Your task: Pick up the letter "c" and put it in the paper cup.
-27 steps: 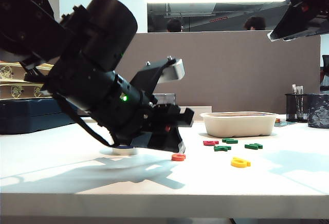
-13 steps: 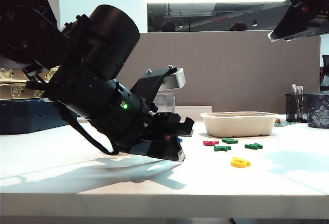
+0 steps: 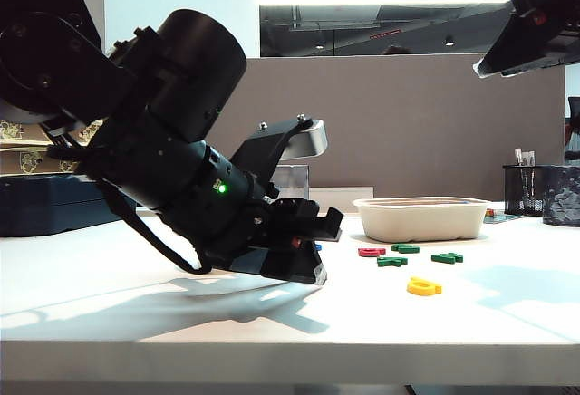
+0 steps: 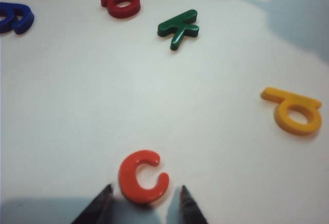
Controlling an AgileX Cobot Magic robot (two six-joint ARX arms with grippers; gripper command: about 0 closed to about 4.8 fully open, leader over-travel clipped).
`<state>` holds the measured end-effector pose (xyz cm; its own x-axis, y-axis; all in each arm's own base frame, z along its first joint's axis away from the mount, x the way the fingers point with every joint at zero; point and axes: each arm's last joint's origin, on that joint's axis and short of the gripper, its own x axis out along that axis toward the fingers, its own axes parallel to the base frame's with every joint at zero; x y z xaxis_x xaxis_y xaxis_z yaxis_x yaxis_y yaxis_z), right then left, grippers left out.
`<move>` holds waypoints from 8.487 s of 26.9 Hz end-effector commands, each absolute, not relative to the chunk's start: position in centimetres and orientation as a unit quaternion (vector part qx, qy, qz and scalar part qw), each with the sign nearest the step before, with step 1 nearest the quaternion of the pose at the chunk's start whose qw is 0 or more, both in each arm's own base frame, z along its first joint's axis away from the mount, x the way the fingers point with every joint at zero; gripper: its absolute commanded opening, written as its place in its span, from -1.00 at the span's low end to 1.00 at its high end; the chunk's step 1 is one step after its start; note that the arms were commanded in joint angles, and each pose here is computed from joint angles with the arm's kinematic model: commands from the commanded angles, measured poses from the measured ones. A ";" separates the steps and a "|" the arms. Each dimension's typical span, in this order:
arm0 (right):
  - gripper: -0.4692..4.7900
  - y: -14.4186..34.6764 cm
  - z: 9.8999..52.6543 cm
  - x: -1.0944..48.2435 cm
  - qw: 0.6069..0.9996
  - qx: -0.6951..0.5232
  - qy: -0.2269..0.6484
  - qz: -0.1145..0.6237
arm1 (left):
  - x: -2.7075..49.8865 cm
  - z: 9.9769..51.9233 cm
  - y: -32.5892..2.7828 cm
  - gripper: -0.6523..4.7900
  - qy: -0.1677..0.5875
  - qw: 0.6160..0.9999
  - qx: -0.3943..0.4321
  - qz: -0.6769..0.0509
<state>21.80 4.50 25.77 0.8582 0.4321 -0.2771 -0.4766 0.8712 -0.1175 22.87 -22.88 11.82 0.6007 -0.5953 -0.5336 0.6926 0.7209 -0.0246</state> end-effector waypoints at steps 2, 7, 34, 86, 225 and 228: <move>-0.20 4.5 26.1 21.8 0.960 -0.095 0.112 0.236 | 23.0 12.1 -23.1 -0.18 0.249 0.894 0.087 -0.362; -0.20 4.5 26.1 21.8 0.960 -0.095 0.112 0.236 | 23.1 12.3 -23.2 -0.18 0.241 0.896 0.083 -0.363; -0.20 4.5 26.1 21.9 0.962 -0.097 0.117 0.225 | 23.5 11.4 -23.6 -0.36 0.256 0.891 0.089 -0.363; -0.20 4.4 25.9 21.9 0.965 -0.100 0.127 0.207 | 25.2 14.5 -25.8 -0.44 0.210 0.892 0.065 -0.395; -0.27 8.9 11.7 28.0 0.885 -0.091 0.345 0.299 | 15.2 23.3 -14.8 -0.40 0.180 0.929 0.137 -0.292; -0.27 8.9 11.7 28.0 0.885 -0.091 0.345 0.299 | 15.2 23.3 -14.8 -0.40 0.180 0.929 0.137 -0.292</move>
